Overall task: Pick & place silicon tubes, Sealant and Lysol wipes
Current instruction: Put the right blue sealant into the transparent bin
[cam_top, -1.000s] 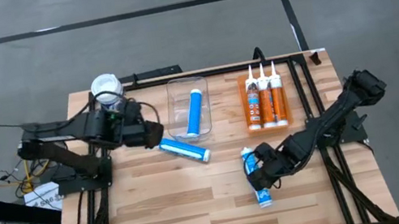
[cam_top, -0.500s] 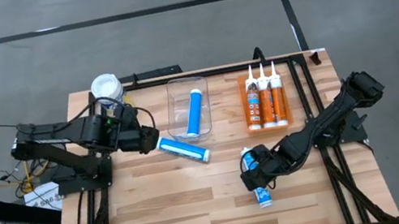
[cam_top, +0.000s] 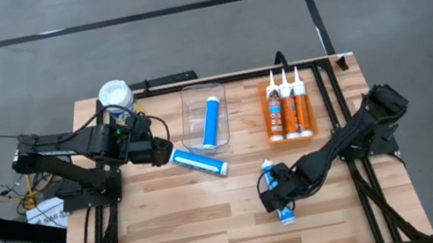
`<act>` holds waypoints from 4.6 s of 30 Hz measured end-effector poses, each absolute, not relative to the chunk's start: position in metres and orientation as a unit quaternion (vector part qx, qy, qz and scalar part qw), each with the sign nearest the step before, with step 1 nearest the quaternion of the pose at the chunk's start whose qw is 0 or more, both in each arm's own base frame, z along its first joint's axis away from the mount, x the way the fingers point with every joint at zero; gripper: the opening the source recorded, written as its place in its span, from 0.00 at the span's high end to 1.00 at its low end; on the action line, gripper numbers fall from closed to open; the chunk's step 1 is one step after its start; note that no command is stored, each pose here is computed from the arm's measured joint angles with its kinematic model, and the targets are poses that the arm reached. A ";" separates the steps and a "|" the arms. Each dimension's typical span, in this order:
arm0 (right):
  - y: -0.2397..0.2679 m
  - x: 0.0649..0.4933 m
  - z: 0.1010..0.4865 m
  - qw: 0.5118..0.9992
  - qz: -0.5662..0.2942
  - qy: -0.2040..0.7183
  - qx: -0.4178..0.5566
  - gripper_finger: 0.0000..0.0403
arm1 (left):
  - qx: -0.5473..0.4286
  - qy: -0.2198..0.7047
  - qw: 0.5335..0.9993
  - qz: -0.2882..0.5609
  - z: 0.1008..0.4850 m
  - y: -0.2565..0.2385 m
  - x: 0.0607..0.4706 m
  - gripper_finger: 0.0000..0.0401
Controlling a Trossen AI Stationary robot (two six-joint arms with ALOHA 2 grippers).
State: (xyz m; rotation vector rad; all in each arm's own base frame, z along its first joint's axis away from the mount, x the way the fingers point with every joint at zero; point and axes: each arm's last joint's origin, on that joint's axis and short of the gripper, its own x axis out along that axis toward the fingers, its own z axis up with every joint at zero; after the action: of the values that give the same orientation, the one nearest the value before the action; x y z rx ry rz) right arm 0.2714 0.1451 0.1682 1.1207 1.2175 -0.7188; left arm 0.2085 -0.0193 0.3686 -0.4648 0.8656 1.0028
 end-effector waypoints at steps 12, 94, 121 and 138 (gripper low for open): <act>0.156 0.271 0.138 0.589 -0.343 0.567 0.463 0.28 | -0.214 0.392 0.773 0.450 0.369 -0.020 0.212 0.33; 0.066 0.305 0.364 0.912 -0.122 0.267 0.285 0.50 | -0.297 0.209 0.910 0.200 0.407 -0.035 0.268 0.33; 0.049 0.301 0.396 0.950 -0.008 0.188 0.248 0.50 | -0.298 0.048 0.944 0.130 0.426 -0.042 0.309 0.33; 0.047 0.305 0.398 0.951 0.000 0.170 0.259 0.50 | -0.278 0.000 0.949 0.147 0.429 -0.031 0.322 0.36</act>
State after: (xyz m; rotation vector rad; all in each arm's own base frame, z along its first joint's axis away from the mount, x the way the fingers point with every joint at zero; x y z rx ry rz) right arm 0.3052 0.0467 0.3981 0.5276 0.3465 0.0006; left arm 0.3221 -0.0305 0.4287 -0.5649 0.0008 0.2995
